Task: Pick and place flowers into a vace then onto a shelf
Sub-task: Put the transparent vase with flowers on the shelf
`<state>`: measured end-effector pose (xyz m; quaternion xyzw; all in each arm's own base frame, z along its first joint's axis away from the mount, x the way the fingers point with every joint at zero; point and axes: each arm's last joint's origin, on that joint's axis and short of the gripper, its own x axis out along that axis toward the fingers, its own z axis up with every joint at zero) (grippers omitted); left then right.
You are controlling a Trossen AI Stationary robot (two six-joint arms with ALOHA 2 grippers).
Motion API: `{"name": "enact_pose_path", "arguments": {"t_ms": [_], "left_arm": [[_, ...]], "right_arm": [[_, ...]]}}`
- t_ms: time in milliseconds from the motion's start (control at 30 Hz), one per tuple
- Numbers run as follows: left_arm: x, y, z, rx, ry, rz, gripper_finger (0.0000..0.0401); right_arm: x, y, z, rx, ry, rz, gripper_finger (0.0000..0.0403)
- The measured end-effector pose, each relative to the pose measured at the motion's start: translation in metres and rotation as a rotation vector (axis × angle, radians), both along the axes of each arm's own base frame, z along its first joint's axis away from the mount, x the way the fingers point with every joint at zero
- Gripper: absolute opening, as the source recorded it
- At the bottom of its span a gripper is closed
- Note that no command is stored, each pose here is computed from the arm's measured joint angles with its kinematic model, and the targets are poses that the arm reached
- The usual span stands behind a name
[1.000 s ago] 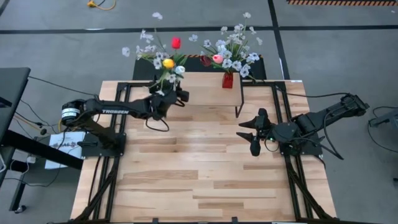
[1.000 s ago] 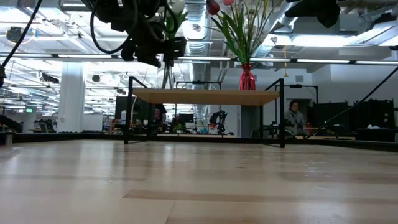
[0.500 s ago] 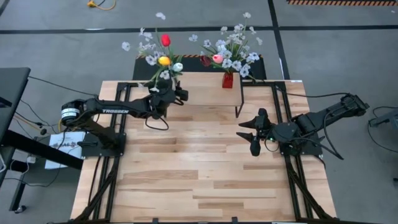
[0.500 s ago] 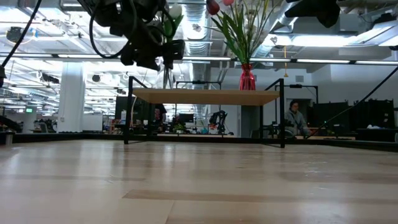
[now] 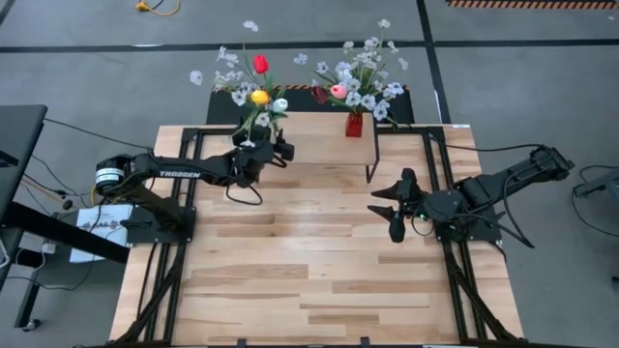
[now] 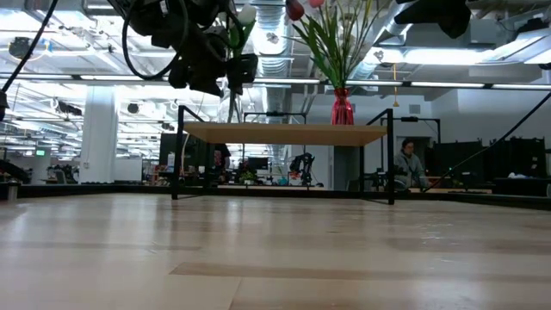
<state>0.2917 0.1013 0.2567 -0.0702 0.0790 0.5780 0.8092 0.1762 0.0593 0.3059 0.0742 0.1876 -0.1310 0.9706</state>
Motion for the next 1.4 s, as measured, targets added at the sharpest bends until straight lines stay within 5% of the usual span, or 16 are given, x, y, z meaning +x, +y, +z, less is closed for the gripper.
{"name": "enact_pose_path", "arguments": {"t_ms": [1067,1400], "left_arm": [[0.0043,-0.0099,0.0021,0.024,0.046,-0.05,0.0234],[0.0044,-0.01,0.002,0.028,0.06,-0.059,0.0282]], "right_arm": [[0.0001,0.0,0.0,-0.004,0.001,0.001,0.0177],[0.0001,0.0,-0.0001,-0.007,0.002,0.003,0.0177]]}}
